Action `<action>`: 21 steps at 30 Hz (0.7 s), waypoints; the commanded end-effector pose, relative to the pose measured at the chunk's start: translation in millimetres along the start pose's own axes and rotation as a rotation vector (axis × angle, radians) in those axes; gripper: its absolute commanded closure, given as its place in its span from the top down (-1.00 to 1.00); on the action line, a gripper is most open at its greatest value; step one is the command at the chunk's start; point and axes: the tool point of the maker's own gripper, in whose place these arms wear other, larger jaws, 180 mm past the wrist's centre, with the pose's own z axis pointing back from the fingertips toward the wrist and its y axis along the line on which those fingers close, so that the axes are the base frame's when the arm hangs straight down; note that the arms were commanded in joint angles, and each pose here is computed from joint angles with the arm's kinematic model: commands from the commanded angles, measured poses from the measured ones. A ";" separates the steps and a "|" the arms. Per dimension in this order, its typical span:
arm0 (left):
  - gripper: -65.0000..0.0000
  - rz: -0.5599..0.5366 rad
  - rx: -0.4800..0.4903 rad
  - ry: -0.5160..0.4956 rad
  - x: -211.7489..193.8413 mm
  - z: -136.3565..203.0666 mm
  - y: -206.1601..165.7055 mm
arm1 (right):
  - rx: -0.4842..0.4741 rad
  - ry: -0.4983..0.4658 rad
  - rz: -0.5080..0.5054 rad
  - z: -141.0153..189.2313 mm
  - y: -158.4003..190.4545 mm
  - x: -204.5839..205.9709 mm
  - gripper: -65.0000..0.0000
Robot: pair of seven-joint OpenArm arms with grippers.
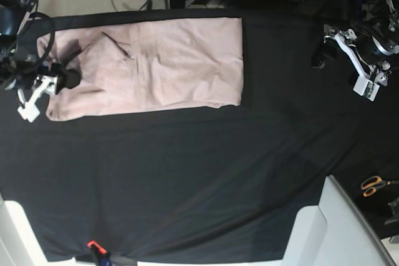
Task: Fold the T-shirt properly
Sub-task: 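Lift the shirt's open-end edge with the right gripper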
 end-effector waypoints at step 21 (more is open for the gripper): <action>0.39 0.091 0.195 0.061 -45.0 54.8 62.0 | -0.087 -0.180 0.167 38.3 10.9 45.4 -0.99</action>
